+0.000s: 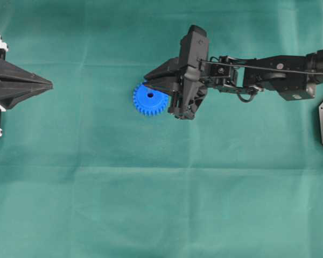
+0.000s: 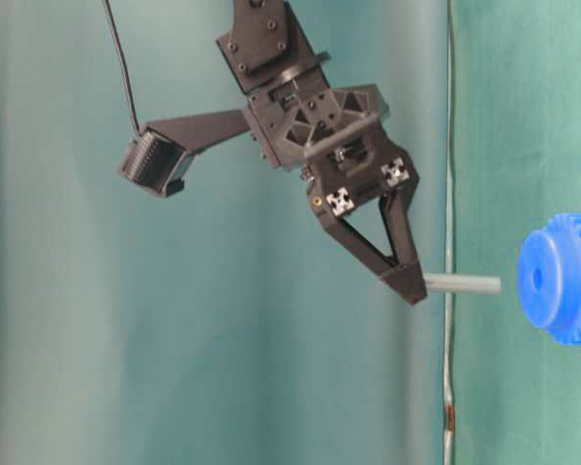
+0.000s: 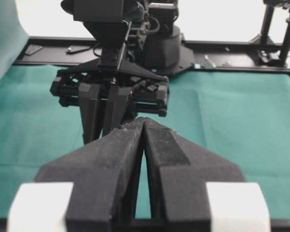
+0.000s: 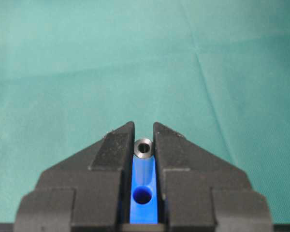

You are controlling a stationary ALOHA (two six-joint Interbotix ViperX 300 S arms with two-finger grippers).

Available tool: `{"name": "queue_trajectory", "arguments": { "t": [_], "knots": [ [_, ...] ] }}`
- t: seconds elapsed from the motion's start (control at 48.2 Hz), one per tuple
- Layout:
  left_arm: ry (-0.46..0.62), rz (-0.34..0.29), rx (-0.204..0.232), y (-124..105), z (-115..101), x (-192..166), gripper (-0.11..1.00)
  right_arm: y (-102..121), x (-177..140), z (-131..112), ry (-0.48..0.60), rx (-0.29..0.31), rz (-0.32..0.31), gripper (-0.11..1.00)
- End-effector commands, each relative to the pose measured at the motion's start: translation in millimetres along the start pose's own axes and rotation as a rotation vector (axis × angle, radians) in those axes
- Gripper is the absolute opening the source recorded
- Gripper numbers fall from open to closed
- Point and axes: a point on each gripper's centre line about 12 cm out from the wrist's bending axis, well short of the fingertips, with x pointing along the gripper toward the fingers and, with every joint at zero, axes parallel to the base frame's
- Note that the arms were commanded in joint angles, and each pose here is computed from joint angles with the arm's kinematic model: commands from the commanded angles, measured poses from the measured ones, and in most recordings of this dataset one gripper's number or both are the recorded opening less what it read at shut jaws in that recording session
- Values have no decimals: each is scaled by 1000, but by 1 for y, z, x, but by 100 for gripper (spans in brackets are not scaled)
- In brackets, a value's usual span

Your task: Insert the shaft placed at a random location into the center hole of the medium gear at another random location.

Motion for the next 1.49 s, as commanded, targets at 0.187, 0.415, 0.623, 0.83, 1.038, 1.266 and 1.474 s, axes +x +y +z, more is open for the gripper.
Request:
{"name": "queue_trajectory", "arguments": {
  "t": [0.187,0.415,0.623,0.83,1.038,1.266,1.474],
  "knots": [
    [-25,2,2,1,9,2,0,1,-1,13,-24,3,3,12],
    [-21,3,0,1,8,2,0,1,3,7,-12,9,1,12],
    [-23,2,0,1,9,2,0,0,12,-7,23,26,-7,12],
    [-21,2,0,1,8,2,0,-1,16,-13,34,34,-12,12],
    [-20,3,-2,1,8,2,0,-1,15,-13,28,33,-12,12],
    [-17,3,-2,1,8,2,0,1,5,1,-6,27,-7,12],
    [-14,2,0,1,7,2,0,1,-5,12,-41,17,-3,12]
  ]
}}
